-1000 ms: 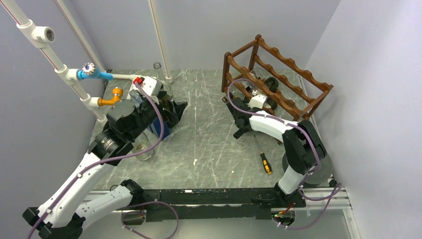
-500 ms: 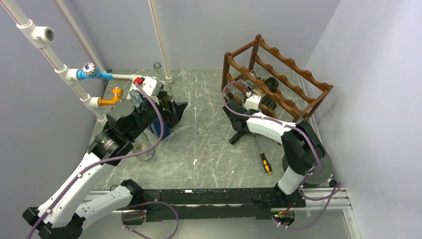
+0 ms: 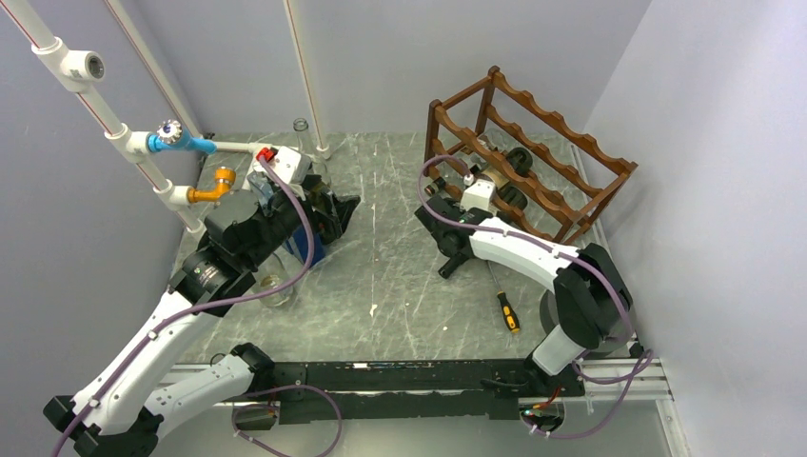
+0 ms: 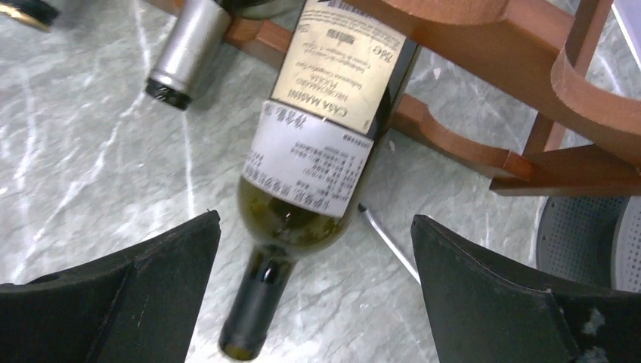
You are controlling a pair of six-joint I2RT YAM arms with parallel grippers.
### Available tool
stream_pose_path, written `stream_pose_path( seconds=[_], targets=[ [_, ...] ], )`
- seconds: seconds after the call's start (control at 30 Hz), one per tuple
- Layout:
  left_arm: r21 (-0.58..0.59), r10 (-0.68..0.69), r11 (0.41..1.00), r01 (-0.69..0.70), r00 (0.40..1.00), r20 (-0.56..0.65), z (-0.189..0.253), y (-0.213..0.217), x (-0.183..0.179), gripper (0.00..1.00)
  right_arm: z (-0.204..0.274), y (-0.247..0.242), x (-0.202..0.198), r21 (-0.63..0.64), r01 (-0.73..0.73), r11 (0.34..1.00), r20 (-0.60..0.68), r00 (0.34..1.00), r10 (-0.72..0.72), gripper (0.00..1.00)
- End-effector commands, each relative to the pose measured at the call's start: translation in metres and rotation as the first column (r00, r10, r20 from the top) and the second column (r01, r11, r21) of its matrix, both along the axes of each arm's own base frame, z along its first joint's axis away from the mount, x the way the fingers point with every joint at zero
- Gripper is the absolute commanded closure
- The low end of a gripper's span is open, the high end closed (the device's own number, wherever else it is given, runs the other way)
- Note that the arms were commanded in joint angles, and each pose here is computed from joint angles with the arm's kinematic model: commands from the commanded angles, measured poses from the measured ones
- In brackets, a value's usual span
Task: Put the wine bottle on the wine rack
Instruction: Place the wine bottle in the wine rack.
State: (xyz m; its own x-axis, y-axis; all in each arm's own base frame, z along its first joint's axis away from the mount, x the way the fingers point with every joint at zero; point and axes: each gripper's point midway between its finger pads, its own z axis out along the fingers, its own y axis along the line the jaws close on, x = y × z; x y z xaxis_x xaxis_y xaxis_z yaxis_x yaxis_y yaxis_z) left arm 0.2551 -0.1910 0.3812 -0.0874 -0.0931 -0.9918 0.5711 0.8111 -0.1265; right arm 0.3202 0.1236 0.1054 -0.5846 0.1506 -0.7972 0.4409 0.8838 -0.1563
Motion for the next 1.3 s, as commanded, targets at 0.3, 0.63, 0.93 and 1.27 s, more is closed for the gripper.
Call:
stream_pose_path(
  seconds=[0.3, 0.63, 0.93, 1.27],
  targets=[
    [-0.035, -0.032, 0.999, 0.033, 0.999, 0.024, 0.017, -0.006, -0.003, 0.0, -0.015, 0.057, -0.046, 0.395, 0.107, 0.912, 0.008, 0.993, -0.12, 0.09],
    [-0.033, -0.031, 0.999, 0.032, 0.999, 0.03, 0.016, -0.006, -0.003, 0.0, -0.05, 0.076, -0.039, 0.431, 0.107, 0.896, -0.004, 0.993, -0.117, 0.18],
    [-0.026, -0.031, 0.999, 0.031, 0.999, 0.022, 0.015, -0.006, -0.003, 0.0, -0.077, 0.083, -0.039, 0.425, 0.131, 0.896, -0.042, 0.991, -0.125, 0.33],
    [-0.024, -0.031, 0.999, 0.032, 0.999, 0.033, 0.016, -0.006, -0.003, 0.0, -0.076, 0.078, -0.036, 0.436, 0.17, 0.884, -0.024, 0.984, -0.177, 0.49]
  ],
)
